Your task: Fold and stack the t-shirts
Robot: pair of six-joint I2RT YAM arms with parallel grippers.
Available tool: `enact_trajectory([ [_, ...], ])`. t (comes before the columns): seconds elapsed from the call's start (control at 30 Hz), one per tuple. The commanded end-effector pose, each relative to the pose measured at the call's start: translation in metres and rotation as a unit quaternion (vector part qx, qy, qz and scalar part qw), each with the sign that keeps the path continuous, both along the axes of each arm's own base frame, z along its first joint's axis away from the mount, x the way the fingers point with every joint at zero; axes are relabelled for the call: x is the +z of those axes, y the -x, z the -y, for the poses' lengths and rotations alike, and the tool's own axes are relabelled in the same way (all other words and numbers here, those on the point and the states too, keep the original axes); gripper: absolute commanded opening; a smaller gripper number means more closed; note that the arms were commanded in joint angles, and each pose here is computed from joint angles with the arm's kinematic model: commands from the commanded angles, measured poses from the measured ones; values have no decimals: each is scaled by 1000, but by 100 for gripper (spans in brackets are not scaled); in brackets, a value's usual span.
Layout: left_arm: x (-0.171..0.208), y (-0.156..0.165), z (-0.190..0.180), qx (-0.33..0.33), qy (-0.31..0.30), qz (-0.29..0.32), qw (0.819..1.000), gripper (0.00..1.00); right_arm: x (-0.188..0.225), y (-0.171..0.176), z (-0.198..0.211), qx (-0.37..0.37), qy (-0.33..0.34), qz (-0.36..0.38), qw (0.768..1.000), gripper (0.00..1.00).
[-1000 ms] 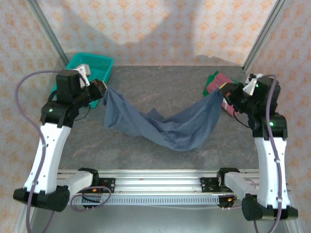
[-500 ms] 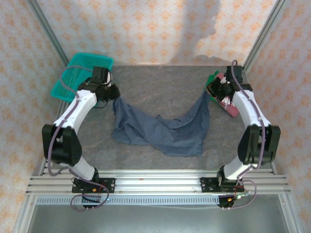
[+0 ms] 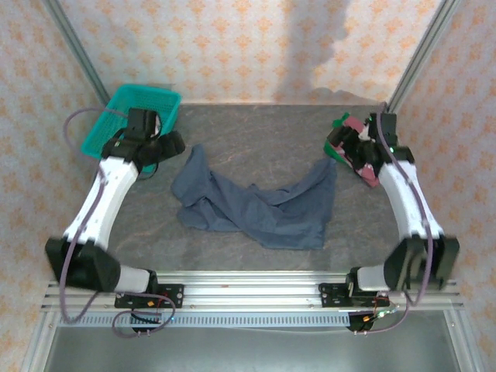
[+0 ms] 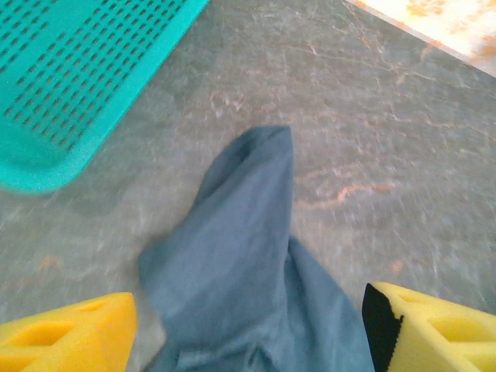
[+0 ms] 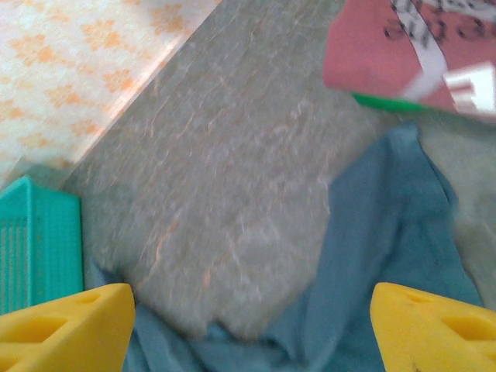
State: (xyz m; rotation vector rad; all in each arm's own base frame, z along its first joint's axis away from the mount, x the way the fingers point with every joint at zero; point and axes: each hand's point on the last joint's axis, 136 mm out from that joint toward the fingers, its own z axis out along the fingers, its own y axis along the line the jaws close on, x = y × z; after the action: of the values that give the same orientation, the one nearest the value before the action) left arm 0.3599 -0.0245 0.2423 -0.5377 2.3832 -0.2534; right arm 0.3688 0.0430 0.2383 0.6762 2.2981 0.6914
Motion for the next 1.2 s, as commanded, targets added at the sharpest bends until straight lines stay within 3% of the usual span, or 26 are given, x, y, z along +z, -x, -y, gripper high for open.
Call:
enact_trajectory([
  [0.0,-51,51,7,-9,27,-88,996,76,-38,76,-8,8,-8,-84,996,82],
  [0.1,-93,66,19,-13,73,-129,989,72,-66,117,-17,5,-28,-116,993,83],
  [0.23,-132,55,28,14,122,-145,982,65,-105,143,-24,6,-32,-160,987,83],
  [0.43,-168,36,24,25,109,-179,977,50,-151,159,-31,9,-37,-216,976,81],
  [0.57,-191,31,22,31,102,-205,973,45,-160,162,-30,-2,-41,-219,975,80],
  [0.87,-214,3,20,44,102,-198,974,39,-163,162,-31,-2,-43,-221,974,79],
  [1.17,-224,2,21,37,93,-226,969,17,-168,166,-29,-9,-39,-228,973,77],
])
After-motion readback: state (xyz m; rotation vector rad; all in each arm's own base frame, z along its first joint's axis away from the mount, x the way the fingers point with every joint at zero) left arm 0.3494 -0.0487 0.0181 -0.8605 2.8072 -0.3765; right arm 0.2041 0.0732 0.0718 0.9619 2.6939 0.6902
